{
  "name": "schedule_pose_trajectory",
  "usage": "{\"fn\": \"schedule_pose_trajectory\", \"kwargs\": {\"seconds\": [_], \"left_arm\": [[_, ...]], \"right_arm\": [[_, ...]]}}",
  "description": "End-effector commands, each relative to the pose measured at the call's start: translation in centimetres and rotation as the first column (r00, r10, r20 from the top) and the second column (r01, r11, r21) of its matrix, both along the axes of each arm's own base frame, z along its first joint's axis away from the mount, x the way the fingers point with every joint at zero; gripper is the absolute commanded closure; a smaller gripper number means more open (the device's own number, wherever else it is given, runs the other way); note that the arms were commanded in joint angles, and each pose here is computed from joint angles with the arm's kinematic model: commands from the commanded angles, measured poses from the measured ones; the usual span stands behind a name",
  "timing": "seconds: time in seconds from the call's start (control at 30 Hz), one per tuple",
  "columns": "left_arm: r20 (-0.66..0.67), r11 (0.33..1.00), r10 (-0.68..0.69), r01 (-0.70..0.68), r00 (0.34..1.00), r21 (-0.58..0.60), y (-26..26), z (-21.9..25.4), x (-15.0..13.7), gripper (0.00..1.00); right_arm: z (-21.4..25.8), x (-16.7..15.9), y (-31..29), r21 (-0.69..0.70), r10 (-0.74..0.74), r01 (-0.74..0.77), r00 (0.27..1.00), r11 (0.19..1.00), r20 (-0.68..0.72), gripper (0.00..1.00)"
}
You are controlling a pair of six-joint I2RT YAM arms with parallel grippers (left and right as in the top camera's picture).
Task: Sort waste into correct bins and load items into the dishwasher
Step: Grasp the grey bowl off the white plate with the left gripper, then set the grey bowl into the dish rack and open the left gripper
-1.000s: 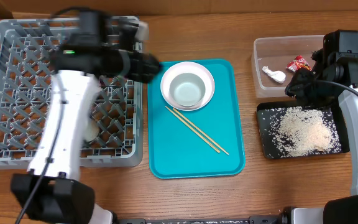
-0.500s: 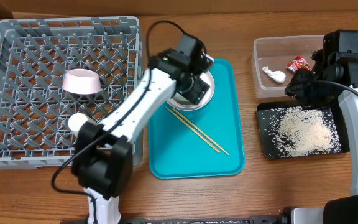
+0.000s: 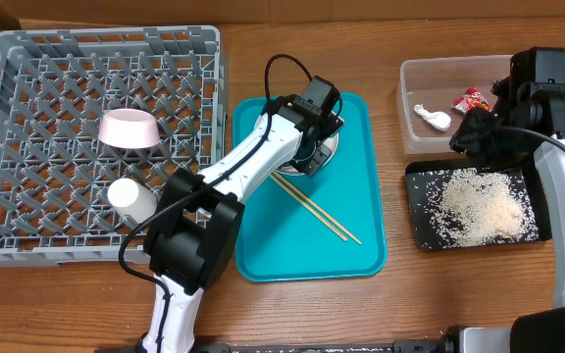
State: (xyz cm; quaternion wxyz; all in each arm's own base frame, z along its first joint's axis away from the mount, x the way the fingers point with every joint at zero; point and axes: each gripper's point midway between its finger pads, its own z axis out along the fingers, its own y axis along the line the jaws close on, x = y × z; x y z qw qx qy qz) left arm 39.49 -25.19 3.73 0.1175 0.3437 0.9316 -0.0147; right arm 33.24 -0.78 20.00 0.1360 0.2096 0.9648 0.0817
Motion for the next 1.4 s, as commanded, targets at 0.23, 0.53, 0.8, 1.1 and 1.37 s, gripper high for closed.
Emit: {"fn": "schedule_pose_trajectory", "kwargs": {"seconds": [0.23,0.53,0.8,1.1,1.37], "left_arm": [[0.118,0.967,0.198,-0.174,0.973,-0.187,1.1,11.9,2.2,0.96],[-0.032,0.680,0.449,-0.365,0.893,-0.636,10.6,19.3,8.5,0.96],[-0.145,0.400,0.366,-0.296,0.919,-0.867,18.2,20.7,11.5,0.96],[-0.333,0.128,0.206,-0.363,0.920,-0.923,22.9,15.9,11.7,0.96],[-0.404,0.051,0.241,-0.427,0.883,-0.903,27.0,13.2,11.9,0.91]], "right_arm": [[1.7,0.3,-0.1,-0.007,0.002,-0.002,0.998,1.000,0.058,0.50],[1.7,0.3,-0.1,-0.007,0.003,-0.002,0.998,1.000,0.058,0.50],[1.7,0.3,-0.1,-0.007,0.002,-0.002,0.998,1.000,0.058,0.49],[1.7,0.2,0.0,-0.007,0.002,-0.002,0.999,1.000,0.053,0.50],[1.6,-0.1,0.0,-0.006,0.002,-0.002,0.999,1.000,0.040,0.50]]}}
